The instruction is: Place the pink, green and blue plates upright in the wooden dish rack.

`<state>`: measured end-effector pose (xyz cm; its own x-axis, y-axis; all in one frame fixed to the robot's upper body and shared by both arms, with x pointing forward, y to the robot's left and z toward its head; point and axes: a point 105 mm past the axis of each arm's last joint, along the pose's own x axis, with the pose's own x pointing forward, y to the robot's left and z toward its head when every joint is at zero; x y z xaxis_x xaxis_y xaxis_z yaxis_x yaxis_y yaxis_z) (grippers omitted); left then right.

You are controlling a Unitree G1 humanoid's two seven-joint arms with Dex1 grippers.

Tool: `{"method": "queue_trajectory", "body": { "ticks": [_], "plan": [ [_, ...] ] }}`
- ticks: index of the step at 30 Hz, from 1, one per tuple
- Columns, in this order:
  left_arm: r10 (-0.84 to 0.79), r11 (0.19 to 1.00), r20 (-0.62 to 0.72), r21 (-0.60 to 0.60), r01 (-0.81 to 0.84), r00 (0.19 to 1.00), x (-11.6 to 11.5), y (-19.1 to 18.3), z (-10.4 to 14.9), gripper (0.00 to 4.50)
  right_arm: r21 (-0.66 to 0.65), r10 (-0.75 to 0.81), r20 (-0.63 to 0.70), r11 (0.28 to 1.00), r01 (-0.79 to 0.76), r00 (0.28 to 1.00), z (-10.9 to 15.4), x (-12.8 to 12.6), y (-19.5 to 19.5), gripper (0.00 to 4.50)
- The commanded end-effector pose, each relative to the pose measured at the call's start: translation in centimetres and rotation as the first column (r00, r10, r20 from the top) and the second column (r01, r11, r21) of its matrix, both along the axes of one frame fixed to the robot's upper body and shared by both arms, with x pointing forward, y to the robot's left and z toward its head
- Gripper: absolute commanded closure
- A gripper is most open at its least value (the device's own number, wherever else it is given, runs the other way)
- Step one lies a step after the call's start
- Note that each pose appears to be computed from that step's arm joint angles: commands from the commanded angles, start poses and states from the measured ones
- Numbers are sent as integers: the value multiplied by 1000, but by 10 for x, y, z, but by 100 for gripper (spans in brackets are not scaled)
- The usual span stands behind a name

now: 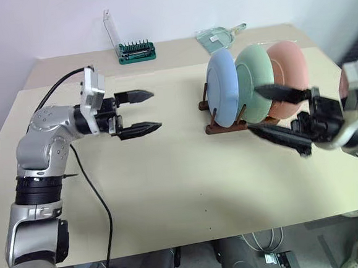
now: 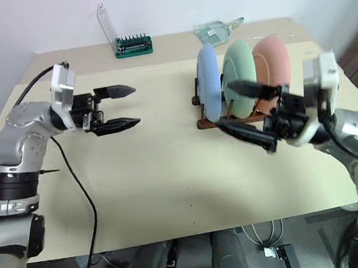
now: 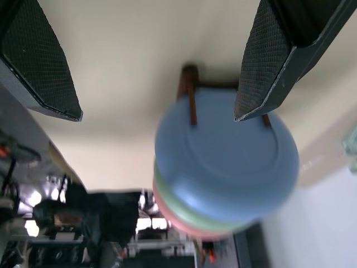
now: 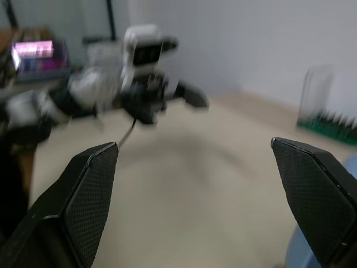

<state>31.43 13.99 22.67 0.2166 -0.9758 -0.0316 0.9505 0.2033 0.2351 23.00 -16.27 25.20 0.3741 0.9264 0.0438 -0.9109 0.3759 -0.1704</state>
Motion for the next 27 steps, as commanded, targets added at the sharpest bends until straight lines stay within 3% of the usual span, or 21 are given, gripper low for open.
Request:
{"method": "queue_trajectory", "body": {
  "ticks": [1, 7, 12, 16, 27],
  "plan": [
    [11, 1000, 57, 20, -12, 998, -7, 4, 3, 0, -70, 12, 83, 998, -7, 996, 1, -13, -8, 4],
    [-7, 999, 79, 52, 3, 997, -17, -6, -11, 0, -87, -21, 91, 996, 29, 996, -11, -20, -28, 4],
    [0, 1000, 50, 27, -1, 999, -7, -1, -17, 0, -119, -85, 172, 987, 107, 981, -11, -9, -28, 4],
    [-27, 999, 40, 24, 26, 999, -13, -14, -22, 0, -146, -92, 173, 982, 117, 981, -15, -13, -38, 4],
    [10, 1000, 52, -10, -9, 999, -18, -18, -24, 0, -134, -54, 168, 988, 77, 984, 0, -8, -33, 4]
  ]
}}
